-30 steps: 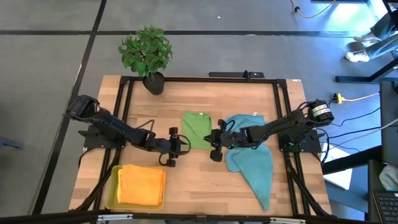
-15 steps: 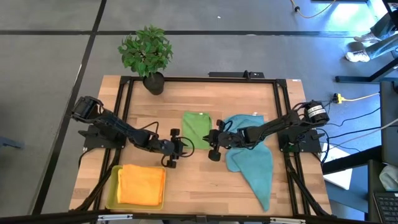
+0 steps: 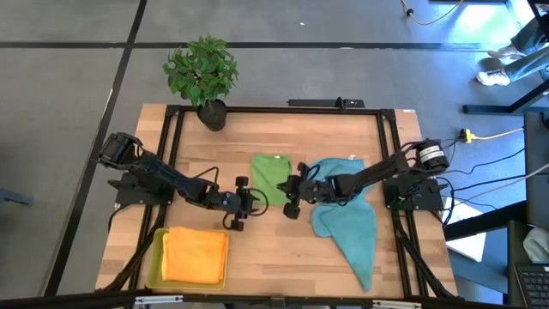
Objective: Fold microfiber towels
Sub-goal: Fold the green microfiber cloth
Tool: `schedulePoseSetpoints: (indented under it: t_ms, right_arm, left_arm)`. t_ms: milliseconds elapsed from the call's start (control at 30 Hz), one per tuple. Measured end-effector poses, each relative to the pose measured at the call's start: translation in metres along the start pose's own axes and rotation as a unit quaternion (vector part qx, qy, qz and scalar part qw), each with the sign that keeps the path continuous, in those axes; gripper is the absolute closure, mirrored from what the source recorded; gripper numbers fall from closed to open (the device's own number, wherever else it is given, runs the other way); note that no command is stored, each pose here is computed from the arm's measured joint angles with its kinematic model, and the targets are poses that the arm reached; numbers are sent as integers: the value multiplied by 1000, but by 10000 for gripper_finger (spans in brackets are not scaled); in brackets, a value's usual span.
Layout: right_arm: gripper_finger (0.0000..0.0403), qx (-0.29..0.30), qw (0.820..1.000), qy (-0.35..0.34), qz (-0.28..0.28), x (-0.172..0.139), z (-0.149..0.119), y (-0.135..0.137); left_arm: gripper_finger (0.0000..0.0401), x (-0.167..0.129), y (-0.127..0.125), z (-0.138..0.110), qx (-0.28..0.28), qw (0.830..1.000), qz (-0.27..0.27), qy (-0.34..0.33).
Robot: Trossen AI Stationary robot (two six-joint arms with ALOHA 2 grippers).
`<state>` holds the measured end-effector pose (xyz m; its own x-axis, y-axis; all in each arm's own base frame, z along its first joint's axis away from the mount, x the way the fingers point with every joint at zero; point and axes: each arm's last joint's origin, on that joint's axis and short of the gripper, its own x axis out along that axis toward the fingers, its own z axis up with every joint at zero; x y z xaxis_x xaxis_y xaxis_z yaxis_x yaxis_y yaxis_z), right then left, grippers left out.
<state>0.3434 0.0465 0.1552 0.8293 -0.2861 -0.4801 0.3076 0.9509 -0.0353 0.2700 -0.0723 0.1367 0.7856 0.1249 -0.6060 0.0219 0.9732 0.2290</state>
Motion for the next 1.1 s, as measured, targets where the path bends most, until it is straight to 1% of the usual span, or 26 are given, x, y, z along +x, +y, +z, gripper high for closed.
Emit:
schedulePoseSetpoints:
  t_ms: [100,133,167,267,333,400,467,600,800,900,1033,1100]
  right_arm:
    - [366,29,996,-21,-85,9,-4,-8]
    - [366,33,995,-16,-96,14,-7,-13]
    - [366,39,995,-8,-96,19,-10,-17]
    - [366,72,996,26,-51,31,-18,-29]
    - [366,86,995,39,-42,37,-22,-36]
    - [366,88,994,44,-56,42,-26,-41]
    - [366,89,992,44,-81,45,-28,-46]
    - [366,93,989,42,-111,48,-29,-57]
    - [366,102,985,44,-130,52,-28,-72]
    - [366,97,986,51,-124,53,-28,-78]
    - [366,93,985,70,-128,53,-31,-81]
    - [366,86,983,84,-142,52,-35,-82]
  left_arm:
    - [254,1,3,0,-14,1000,4,1]
    - [254,1,4,0,-17,1000,6,3]
    - [254,2,5,-1,-18,1000,7,7]
    - [254,2,7,-3,-27,999,11,18]
    - [254,3,10,-4,-34,999,13,20]
    - [254,4,13,-4,-50,998,19,20]
    - [254,5,16,-3,-67,997,23,16]
    - [254,6,19,-3,-82,996,25,17]
    - [254,16,19,-10,-85,995,27,32]
    - [254,25,19,-20,-83,995,22,56]
    - [254,31,23,-23,-89,994,16,65]
    - [254,31,25,-23,-92,994,13,66]
